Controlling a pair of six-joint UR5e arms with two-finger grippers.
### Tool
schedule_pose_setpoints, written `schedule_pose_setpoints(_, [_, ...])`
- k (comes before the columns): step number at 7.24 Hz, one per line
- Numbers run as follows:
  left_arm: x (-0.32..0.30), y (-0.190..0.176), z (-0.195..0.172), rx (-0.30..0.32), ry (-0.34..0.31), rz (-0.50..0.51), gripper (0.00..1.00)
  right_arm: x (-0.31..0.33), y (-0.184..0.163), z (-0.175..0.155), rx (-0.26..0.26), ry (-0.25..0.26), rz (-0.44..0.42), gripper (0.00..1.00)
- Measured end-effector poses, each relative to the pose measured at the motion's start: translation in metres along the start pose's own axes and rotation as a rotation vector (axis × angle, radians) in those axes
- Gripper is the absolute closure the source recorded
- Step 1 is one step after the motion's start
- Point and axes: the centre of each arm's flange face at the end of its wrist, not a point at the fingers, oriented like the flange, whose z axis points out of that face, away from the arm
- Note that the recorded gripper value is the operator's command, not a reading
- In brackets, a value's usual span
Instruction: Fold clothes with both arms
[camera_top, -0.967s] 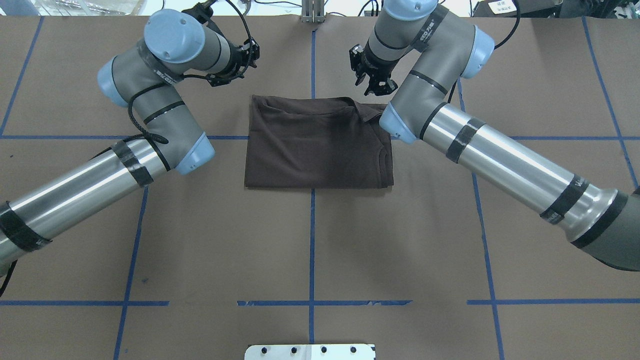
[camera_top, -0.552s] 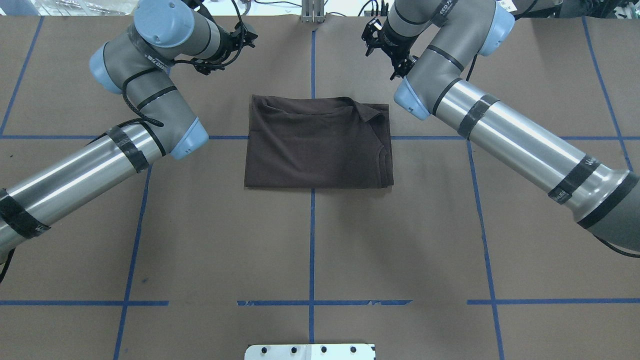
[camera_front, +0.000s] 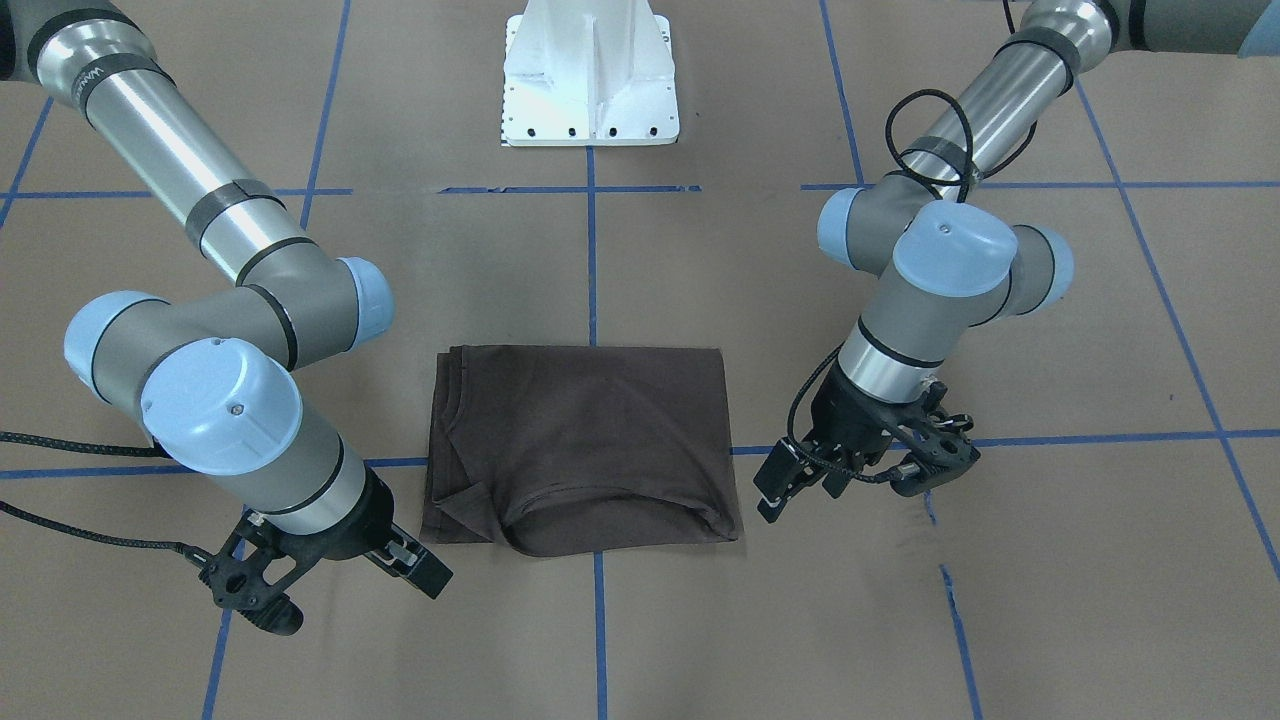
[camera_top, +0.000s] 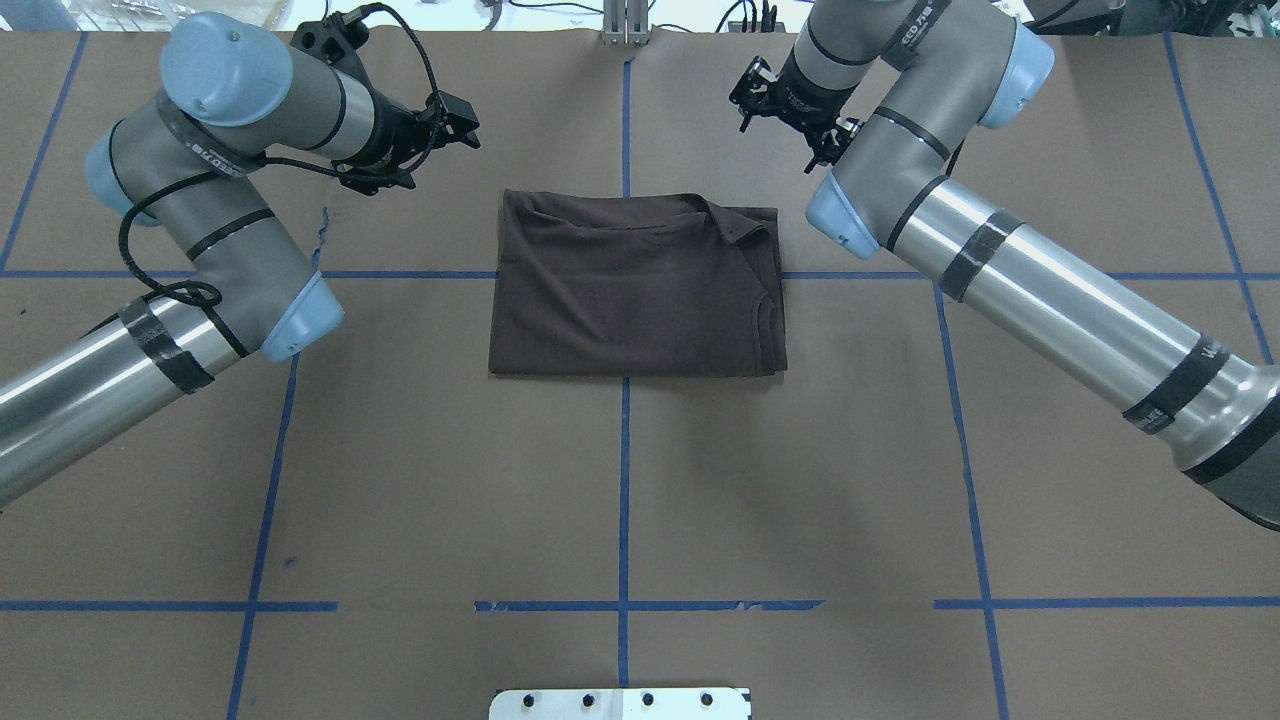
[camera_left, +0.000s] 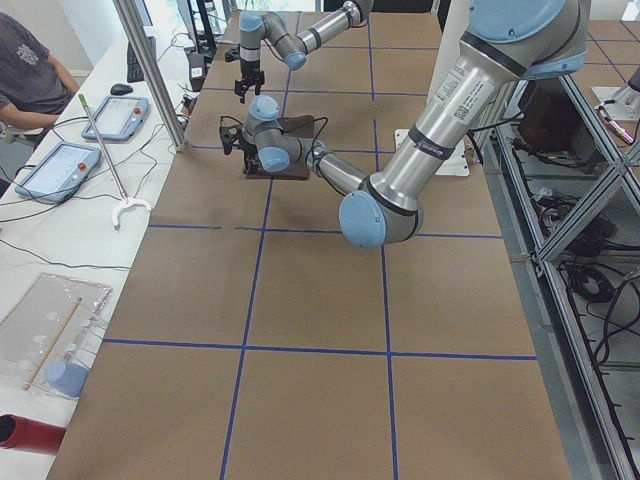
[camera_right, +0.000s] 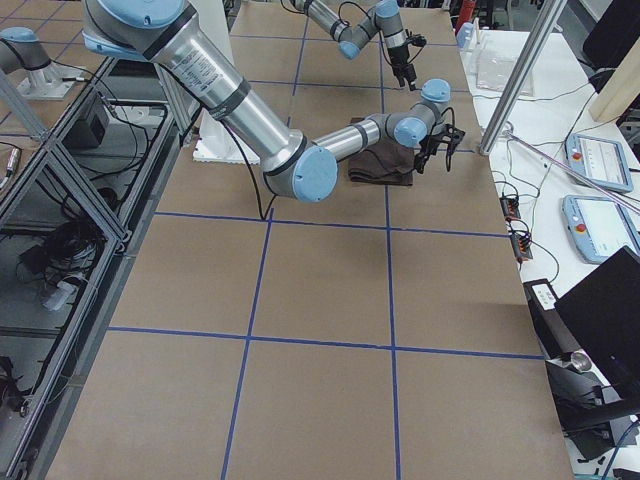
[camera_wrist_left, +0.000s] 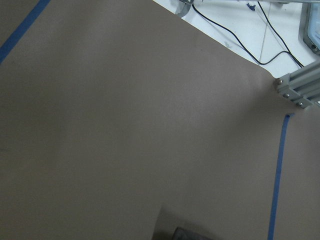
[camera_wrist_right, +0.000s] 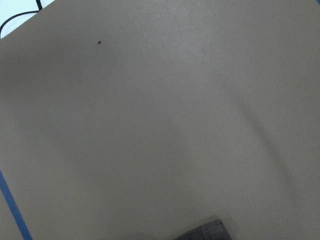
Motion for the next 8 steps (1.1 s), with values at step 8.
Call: schedule_pose_setpoints(8, [-0.04, -0.015, -0.036, -0.042, -0.005, 0.006, 0.0, -0.056, 0.111, 0.047, 0.096, 0.335, -0.464, 0.0])
